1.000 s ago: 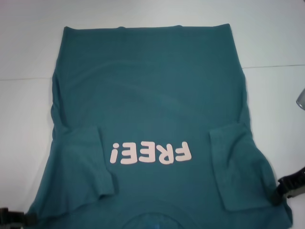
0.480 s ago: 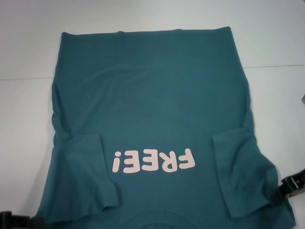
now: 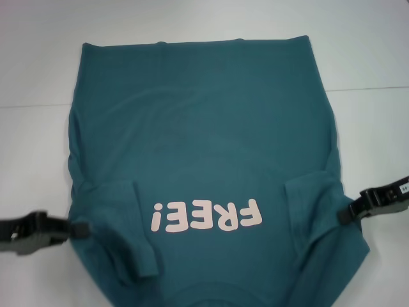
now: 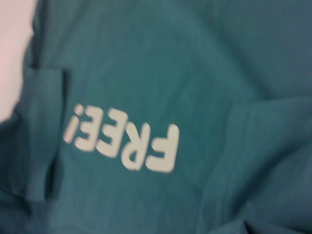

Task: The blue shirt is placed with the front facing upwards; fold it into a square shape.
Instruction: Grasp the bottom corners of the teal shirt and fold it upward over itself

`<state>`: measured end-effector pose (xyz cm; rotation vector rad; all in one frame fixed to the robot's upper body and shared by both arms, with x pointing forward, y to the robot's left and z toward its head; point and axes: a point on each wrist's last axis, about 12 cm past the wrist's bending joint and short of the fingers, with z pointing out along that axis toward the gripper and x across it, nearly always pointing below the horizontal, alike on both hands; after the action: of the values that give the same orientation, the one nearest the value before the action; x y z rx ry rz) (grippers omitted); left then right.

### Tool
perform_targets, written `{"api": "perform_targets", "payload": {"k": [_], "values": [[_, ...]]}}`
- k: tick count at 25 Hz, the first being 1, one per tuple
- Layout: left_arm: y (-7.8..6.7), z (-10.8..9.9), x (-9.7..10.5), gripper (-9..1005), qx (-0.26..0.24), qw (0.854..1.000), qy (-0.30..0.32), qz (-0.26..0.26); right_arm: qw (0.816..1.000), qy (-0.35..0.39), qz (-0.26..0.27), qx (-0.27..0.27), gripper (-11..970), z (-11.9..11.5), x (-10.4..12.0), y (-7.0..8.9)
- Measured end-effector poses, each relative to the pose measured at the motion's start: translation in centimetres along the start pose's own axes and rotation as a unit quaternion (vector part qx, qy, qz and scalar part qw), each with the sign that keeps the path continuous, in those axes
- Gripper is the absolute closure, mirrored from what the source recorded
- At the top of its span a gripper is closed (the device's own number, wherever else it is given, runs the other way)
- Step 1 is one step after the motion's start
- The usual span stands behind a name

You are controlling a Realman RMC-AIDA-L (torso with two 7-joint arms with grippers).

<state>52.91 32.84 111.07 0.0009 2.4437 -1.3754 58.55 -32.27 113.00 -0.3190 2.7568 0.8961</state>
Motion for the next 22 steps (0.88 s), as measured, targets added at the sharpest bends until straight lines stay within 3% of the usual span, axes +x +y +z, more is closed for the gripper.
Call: {"api": "perform_targets", "payload": {"k": [12, 22], "values": [[-1.1, 2.0, -5.3, 970, -0.04, 0.997, -0.06, -0.001, 0.993, -0.103, 0.06, 0.02, 863, -1.1, -1.4, -1.6], [-1.8, 4.4, -8.8, 969, -0.089, 0.991, -0.099, 0.013, 0.98, -0.18, 0.08, 0.027, 855, -1.0, -3.6, -1.4]]}}
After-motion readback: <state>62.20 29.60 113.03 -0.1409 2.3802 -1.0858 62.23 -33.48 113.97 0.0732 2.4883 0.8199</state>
